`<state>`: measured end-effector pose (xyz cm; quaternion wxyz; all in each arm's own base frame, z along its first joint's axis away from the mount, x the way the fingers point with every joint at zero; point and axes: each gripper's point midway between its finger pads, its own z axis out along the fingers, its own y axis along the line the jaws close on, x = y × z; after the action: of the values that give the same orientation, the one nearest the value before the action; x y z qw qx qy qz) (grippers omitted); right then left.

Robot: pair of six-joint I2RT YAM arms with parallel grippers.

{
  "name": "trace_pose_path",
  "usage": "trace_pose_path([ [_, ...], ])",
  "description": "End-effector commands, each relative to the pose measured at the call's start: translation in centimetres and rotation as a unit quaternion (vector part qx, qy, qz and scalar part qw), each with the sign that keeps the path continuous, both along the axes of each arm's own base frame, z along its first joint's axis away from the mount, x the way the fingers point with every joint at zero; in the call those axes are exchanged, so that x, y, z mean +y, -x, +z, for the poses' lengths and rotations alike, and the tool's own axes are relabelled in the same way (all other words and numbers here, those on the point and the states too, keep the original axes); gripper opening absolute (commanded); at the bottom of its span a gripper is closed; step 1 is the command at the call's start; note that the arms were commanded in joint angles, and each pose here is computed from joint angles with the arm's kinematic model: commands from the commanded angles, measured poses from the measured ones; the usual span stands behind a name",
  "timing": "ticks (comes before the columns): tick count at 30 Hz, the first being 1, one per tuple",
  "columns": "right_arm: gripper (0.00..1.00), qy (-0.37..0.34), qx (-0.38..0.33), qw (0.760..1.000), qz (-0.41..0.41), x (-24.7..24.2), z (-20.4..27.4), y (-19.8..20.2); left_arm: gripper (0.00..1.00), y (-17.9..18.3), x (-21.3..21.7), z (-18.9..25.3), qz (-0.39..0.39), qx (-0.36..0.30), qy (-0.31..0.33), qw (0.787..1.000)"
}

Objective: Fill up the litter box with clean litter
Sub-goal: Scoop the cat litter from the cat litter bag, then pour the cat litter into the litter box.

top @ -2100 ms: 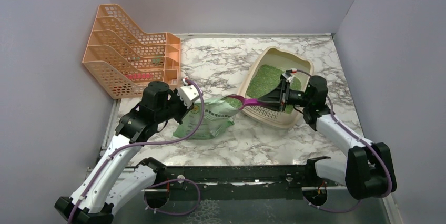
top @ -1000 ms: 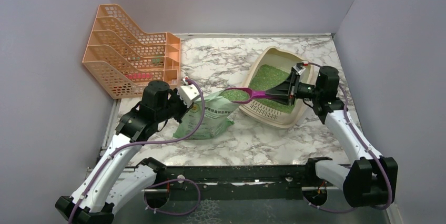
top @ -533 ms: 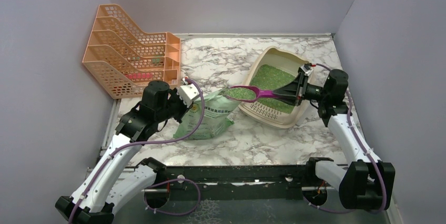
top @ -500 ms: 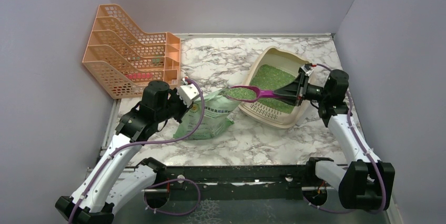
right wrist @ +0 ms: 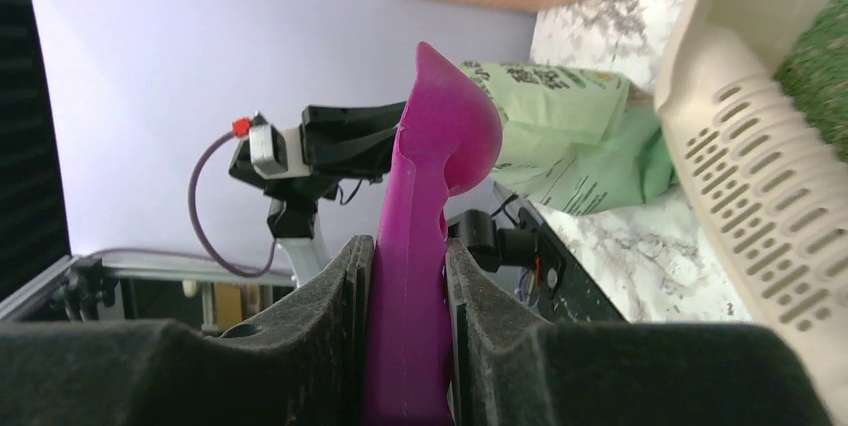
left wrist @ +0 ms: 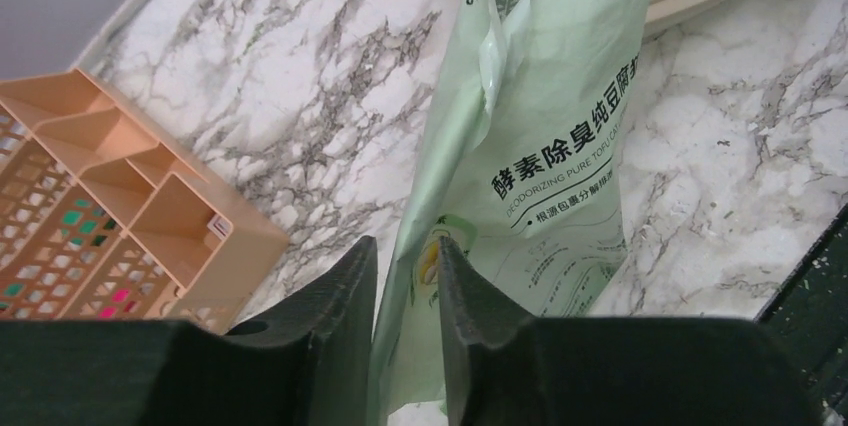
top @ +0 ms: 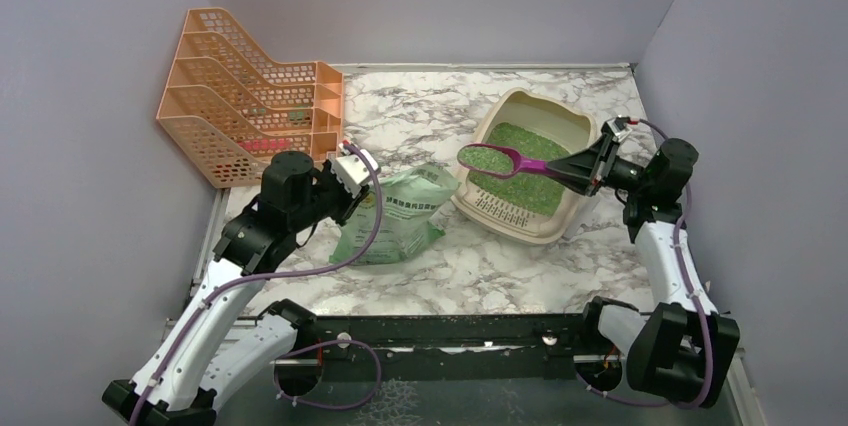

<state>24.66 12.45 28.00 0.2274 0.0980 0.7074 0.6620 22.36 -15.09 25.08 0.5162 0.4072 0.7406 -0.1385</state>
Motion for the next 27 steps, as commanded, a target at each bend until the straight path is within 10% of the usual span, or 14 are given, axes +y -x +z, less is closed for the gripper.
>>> trace_pose_path([
  [1,0.01,0.007,-0.033,0.999,-0.018,-1.8,0.2,0.3,0.32,-0.6,-0.1,3.2,0.005,-0.051,0.025,0.998],
  [27,0.01,0.106,0.045,0.96,-0.255,-10.6,-7.2,-4.6,0.66,-0.7,0.3,5.2,0.018,-0.083,0.042,0.995],
])
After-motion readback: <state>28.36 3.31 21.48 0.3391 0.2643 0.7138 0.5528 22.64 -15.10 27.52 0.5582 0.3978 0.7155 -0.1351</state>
